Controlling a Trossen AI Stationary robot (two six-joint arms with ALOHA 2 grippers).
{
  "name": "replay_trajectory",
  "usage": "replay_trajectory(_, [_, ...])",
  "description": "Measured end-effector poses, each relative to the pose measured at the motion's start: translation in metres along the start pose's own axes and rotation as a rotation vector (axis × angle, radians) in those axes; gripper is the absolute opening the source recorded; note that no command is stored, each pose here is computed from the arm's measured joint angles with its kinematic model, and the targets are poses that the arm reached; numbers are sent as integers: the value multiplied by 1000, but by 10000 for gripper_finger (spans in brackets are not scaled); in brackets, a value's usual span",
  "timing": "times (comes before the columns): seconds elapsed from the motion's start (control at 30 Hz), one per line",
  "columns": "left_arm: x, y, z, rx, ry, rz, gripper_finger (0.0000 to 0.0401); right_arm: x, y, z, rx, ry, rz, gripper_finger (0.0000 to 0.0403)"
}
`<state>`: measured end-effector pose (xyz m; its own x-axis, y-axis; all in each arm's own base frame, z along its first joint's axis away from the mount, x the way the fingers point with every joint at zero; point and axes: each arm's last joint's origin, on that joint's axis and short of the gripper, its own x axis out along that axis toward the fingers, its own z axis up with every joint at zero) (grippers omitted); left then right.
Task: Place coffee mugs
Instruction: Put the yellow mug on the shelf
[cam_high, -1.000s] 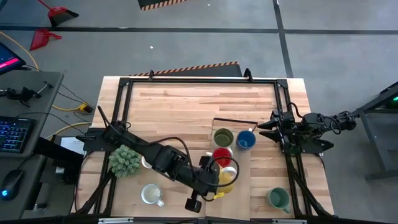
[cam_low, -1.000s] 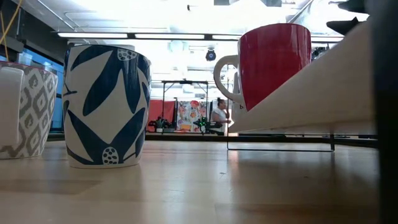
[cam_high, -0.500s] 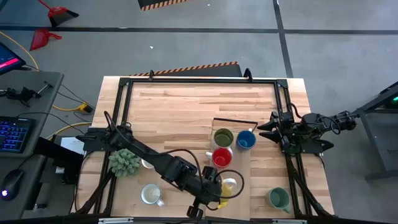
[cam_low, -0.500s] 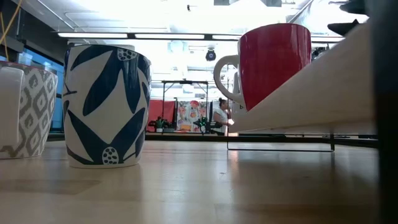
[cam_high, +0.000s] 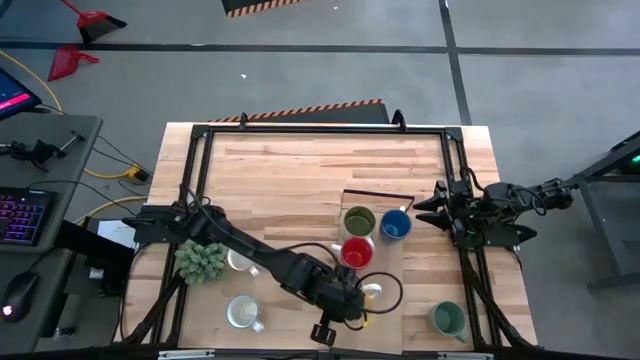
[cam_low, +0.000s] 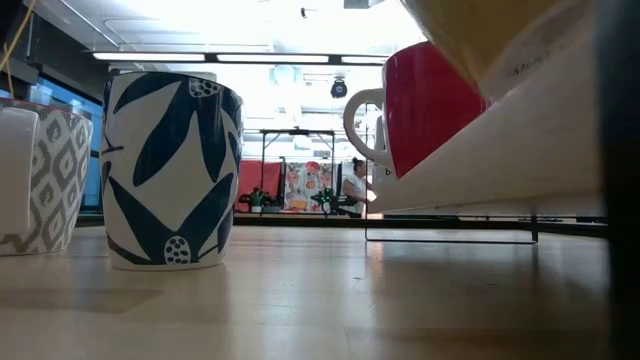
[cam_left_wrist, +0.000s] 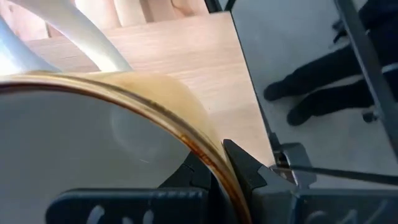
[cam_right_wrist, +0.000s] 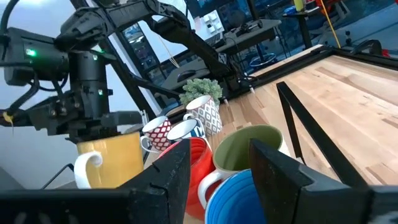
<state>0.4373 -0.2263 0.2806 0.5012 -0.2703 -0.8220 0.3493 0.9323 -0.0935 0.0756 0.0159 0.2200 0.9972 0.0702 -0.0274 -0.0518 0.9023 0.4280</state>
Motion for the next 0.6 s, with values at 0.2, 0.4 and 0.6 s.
replay_trajectory(0.2, [17, 0, -6, 65, 50, -30, 7, 0, 0, -1, -1, 11, 3, 146])
replay_trajectory(0.4, [19, 3, -8, 80, 77, -7, 7, 0, 0, -1, -2, 11, 3, 146])
replay_trajectory(0.6, [19, 7, -12, 131, 118, -3, 7, 0, 0, -1, 6, 11, 3, 146])
